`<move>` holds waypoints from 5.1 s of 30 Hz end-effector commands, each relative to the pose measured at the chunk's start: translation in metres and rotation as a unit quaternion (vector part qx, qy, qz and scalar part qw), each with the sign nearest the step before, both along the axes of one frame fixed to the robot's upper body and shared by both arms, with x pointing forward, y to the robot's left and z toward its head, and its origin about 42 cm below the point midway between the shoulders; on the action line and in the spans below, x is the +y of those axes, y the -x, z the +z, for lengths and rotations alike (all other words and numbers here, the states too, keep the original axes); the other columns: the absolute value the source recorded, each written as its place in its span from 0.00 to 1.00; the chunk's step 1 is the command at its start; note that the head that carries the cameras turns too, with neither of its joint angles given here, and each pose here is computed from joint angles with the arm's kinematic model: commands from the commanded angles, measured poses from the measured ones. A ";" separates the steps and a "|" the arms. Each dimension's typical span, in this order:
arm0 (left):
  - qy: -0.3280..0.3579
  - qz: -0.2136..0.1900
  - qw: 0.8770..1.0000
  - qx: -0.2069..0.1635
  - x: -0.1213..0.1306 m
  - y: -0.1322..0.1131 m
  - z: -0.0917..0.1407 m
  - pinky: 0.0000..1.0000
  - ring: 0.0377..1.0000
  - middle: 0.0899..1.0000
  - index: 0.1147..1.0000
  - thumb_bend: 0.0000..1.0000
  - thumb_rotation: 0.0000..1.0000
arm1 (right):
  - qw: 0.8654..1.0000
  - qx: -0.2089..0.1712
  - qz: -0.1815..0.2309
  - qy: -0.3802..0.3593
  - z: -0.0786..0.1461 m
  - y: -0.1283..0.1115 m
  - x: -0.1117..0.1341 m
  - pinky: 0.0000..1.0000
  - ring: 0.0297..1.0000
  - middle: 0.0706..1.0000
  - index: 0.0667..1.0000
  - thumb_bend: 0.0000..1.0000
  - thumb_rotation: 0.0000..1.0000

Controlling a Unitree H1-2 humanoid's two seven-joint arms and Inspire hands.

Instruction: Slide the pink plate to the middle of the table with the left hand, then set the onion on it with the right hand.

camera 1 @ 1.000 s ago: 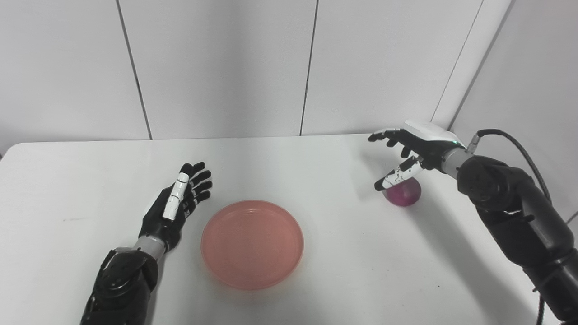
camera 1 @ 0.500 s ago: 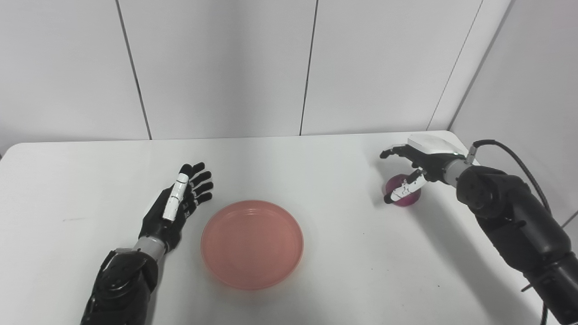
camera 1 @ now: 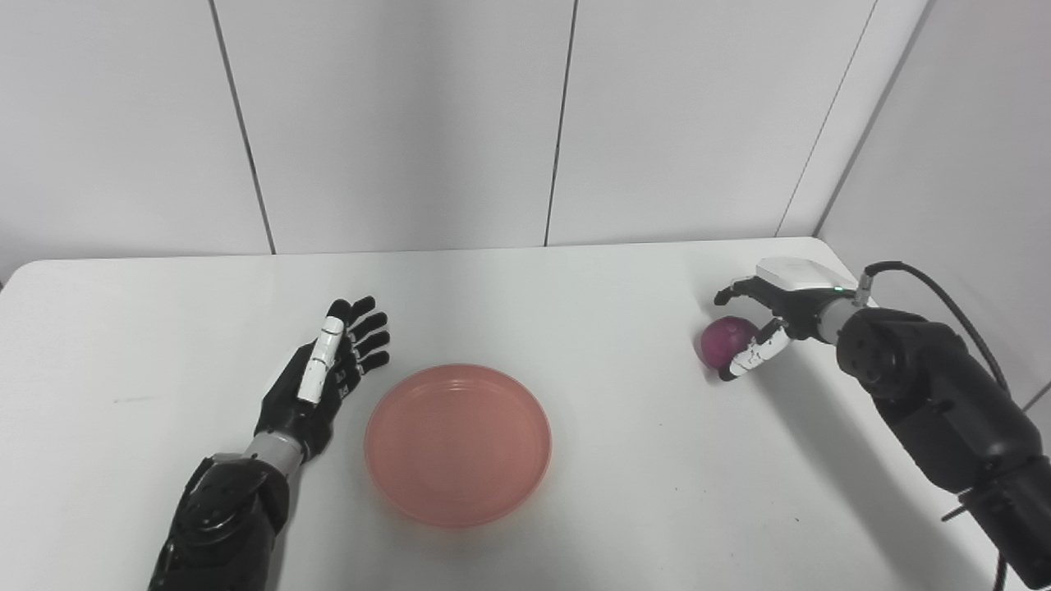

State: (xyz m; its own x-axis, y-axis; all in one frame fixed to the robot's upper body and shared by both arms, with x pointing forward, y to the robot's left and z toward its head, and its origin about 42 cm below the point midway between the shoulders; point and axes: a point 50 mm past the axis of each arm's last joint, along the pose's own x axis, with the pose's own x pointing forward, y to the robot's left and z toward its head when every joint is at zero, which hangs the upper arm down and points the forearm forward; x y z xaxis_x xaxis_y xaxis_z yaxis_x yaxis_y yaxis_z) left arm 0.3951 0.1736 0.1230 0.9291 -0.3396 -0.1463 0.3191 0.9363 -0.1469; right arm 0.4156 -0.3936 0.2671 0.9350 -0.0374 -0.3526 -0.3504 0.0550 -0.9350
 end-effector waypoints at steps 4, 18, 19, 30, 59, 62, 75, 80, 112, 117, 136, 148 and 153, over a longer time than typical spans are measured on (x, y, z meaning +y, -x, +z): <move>-0.008 -0.018 0.994 0.107 -0.006 0.024 -0.046 0.88 0.90 0.89 0.87 0.73 0.92 | 0.999 -0.032 -0.002 -0.005 0.028 -0.005 -0.006 0.73 0.89 0.89 0.82 1.00 0.38; -0.010 -0.020 0.994 0.110 -0.007 0.025 -0.048 0.88 0.90 0.90 0.88 0.73 0.93 | 1.000 -0.022 0.014 -0.010 0.021 -0.004 0.005 0.71 0.88 0.88 0.82 1.00 0.33; -0.011 -0.019 0.994 0.110 -0.007 0.025 -0.048 0.88 0.90 0.90 0.88 0.73 0.93 | 1.000 -0.021 0.014 -0.009 0.021 -0.004 0.006 0.71 0.88 0.89 0.82 1.00 0.31; -0.008 -0.018 0.993 0.114 -0.008 0.025 -0.050 0.88 0.91 0.90 0.88 0.73 0.93 | 1.000 -0.006 0.013 0.003 0.023 -0.011 0.008 0.66 0.88 0.91 0.83 1.00 0.06; -0.007 -0.014 0.993 0.119 -0.010 0.029 -0.054 0.85 0.90 0.90 0.88 0.72 0.92 | 1.000 0.015 0.013 0.017 0.017 -0.012 0.012 0.64 0.83 0.86 0.82 1.00 0.12; -0.005 -0.014 0.993 0.119 -0.010 0.030 -0.054 0.85 0.90 0.90 0.88 0.72 0.92 | 1.000 0.020 0.010 0.020 0.016 -0.012 0.013 0.63 0.82 0.85 0.81 1.00 0.12; -0.007 -0.014 0.992 0.123 -0.011 0.032 -0.056 0.86 0.90 0.90 0.89 0.71 0.94 | 0.999 0.043 -0.002 0.017 0.011 -0.016 0.008 0.64 0.74 0.78 0.77 0.94 0.06; -0.007 -0.014 0.992 0.124 -0.011 0.032 -0.057 0.86 0.89 0.90 0.89 0.71 0.94 | 0.999 0.049 -0.001 0.019 0.011 -0.016 0.007 0.63 0.69 0.74 0.76 0.91 0.06; -0.006 -0.014 0.991 0.131 -0.011 0.034 -0.059 0.84 0.89 0.91 0.89 0.69 0.94 | 0.997 0.069 0.024 0.029 0.008 -0.018 0.007 0.29 0.35 0.44 0.46 0.53 0.00; -0.006 -0.015 0.991 0.132 -0.010 0.033 -0.060 0.84 0.90 0.91 0.90 0.68 0.95 | 0.997 0.071 0.023 0.025 0.009 -0.019 0.007 0.28 0.34 0.45 0.46 0.53 0.00; -0.004 -0.014 0.991 0.133 -0.014 0.031 -0.060 0.82 0.89 0.90 0.89 0.68 0.94 | 0.995 0.028 0.092 0.033 0.067 -0.022 0.041 0.27 0.35 0.41 0.50 0.52 0.00; -0.003 -0.014 0.991 0.133 -0.019 0.032 -0.061 0.83 0.89 0.91 0.90 0.68 0.94 | 0.983 -0.025 0.177 0.032 0.113 -0.019 0.089 0.29 0.34 0.40 0.50 0.52 0.00; -0.001 -0.016 0.991 0.132 -0.023 0.034 -0.061 0.83 0.89 0.91 0.90 0.67 0.94 | 0.975 -0.050 0.210 0.043 0.123 -0.015 0.108 0.29 0.34 0.39 0.49 0.53 0.00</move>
State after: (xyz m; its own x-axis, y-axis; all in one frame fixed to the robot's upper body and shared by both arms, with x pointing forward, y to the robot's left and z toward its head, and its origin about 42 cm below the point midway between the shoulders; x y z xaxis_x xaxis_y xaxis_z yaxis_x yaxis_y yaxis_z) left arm 0.3935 0.1534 0.1204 0.9169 -0.3714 -0.1464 0.3437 0.9209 -0.1838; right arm 0.4299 -0.2968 0.3554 0.8872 0.2808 -0.3661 -0.3448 -0.1239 -0.9305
